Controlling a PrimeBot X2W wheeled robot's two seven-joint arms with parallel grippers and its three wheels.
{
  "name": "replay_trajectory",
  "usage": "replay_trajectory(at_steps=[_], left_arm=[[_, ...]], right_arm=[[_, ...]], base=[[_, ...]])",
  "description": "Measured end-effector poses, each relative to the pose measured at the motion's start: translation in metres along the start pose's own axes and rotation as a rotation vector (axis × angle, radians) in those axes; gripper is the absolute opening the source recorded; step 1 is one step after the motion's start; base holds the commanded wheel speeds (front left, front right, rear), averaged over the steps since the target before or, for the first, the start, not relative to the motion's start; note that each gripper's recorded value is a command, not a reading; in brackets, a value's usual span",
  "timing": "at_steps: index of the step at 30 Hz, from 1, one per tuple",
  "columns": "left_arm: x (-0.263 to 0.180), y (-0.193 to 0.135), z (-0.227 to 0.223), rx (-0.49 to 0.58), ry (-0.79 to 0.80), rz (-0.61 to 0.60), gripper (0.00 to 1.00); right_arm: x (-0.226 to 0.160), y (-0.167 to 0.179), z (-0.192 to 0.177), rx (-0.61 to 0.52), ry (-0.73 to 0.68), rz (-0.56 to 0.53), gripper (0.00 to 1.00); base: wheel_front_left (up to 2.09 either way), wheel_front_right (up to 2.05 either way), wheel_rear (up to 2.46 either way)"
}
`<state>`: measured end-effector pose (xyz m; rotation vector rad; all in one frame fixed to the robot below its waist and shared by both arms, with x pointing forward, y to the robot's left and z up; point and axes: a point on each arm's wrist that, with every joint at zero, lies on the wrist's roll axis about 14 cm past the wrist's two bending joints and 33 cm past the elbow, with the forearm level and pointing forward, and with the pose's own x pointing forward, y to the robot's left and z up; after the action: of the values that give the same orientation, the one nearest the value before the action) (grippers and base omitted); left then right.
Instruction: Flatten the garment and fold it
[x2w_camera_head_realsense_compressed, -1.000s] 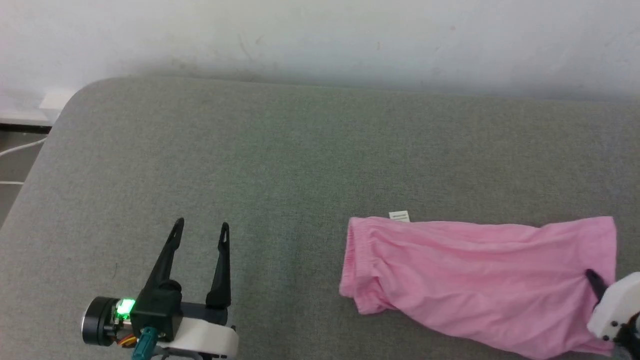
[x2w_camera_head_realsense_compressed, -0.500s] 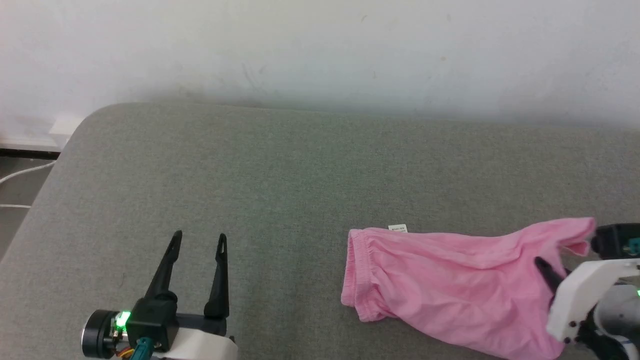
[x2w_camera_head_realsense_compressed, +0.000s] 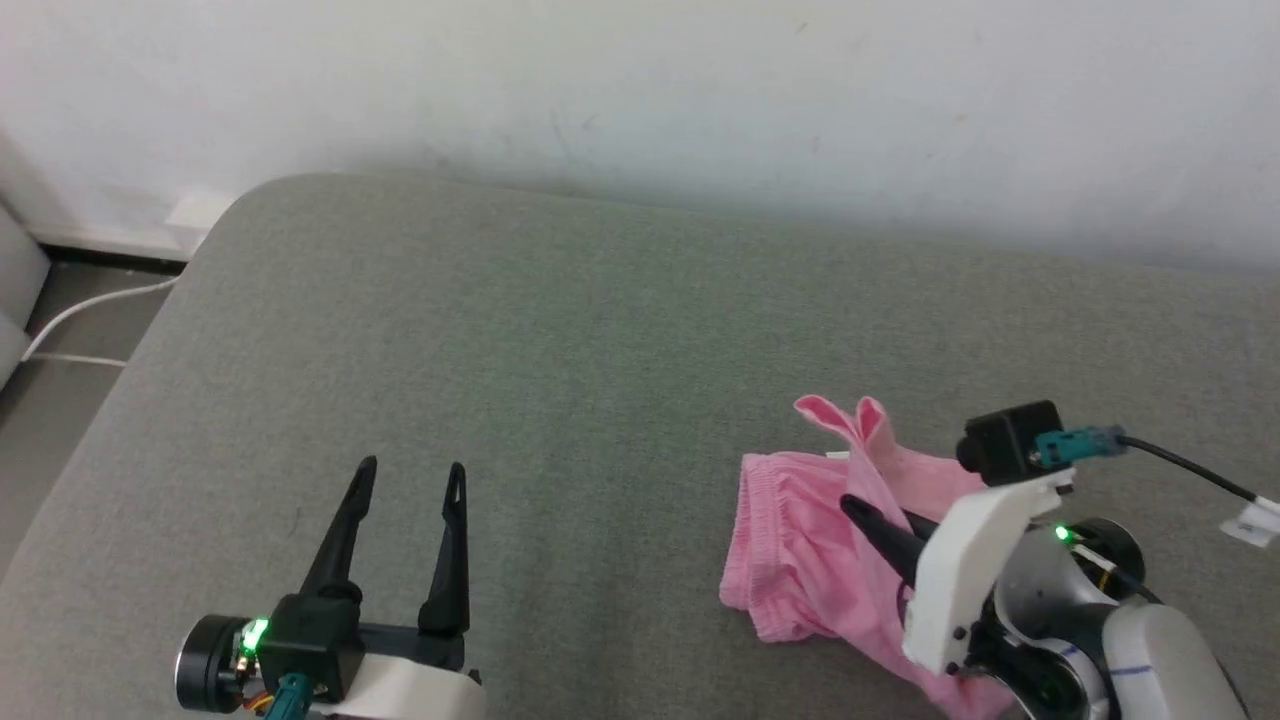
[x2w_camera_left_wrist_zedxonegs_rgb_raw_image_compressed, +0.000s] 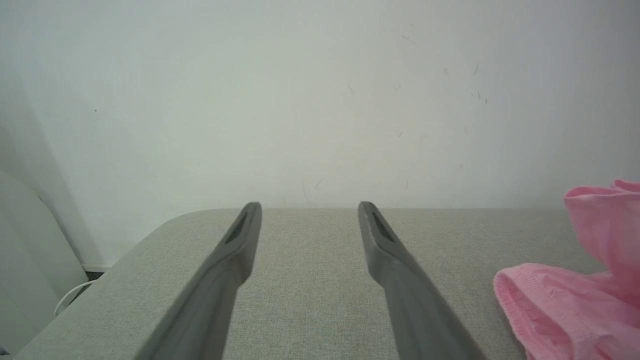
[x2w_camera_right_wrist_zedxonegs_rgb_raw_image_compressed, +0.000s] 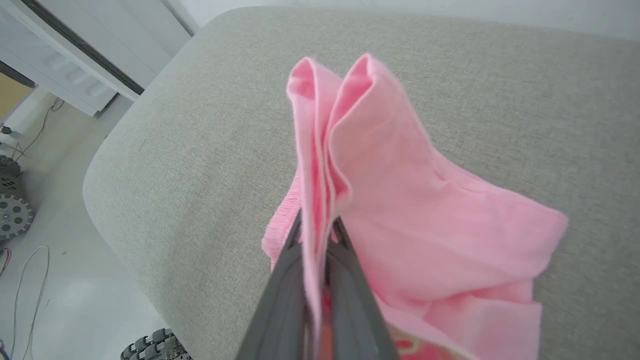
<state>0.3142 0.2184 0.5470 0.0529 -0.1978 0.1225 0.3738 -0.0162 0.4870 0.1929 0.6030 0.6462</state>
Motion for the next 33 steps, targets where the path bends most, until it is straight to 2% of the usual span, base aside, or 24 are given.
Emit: replay_trajectory(at_steps=[5, 18, 19, 20, 25, 29, 31, 33], left_arm=[[-0.004, 0.008, -0.004, 0.003, 0.017, 0.033, 1.00], [-0.003, 0.021, -0.017, 0.009, 0.067, 0.085, 1.00], [-0.004, 0.022, -0.018, 0.008, 0.071, 0.088, 1.00], [-0.004, 0.022, -0.019, 0.008, 0.073, 0.089, 1.00], [-0.003, 0.021, -0.019, 0.000, 0.070, 0.081, 1.00], [0.000, 0.017, -0.016, -0.008, 0.055, 0.065, 1.00], [0.003, 0.013, -0.014, -0.012, 0.046, 0.050, 1.00], [0.005, 0.010, -0.012, -0.017, 0.037, 0.040, 1.00]], right_arm=[[0.025, 0.009, -0.010, 0.007, 0.050, 0.034, 0.00], [0.079, 0.014, -0.065, -0.005, 0.209, 0.068, 0.00], [0.082, 0.016, -0.068, -0.015, 0.212, 0.073, 0.47], [0.083, 0.017, -0.069, -0.018, 0.214, 0.078, 1.00], [0.085, 0.031, -0.063, -0.046, 0.190, 0.112, 1.00], [0.080, 0.028, -0.032, -0.108, 0.089, 0.107, 1.00], [0.073, 0.017, -0.008, -0.185, 0.018, 0.081, 1.00], [0.063, 0.000, 0.020, -0.315, -0.066, 0.032, 1.00]], base=[[0.00, 0.00, 0.00], [0.00, 0.00, 0.00], [0.00, 0.00, 0.00], [0.00, 0.00, 0.00], [0.00, 0.00, 0.00], [0.00, 0.00, 0.00], [0.00, 0.00, 0.00], [0.00, 0.00, 0.00]])
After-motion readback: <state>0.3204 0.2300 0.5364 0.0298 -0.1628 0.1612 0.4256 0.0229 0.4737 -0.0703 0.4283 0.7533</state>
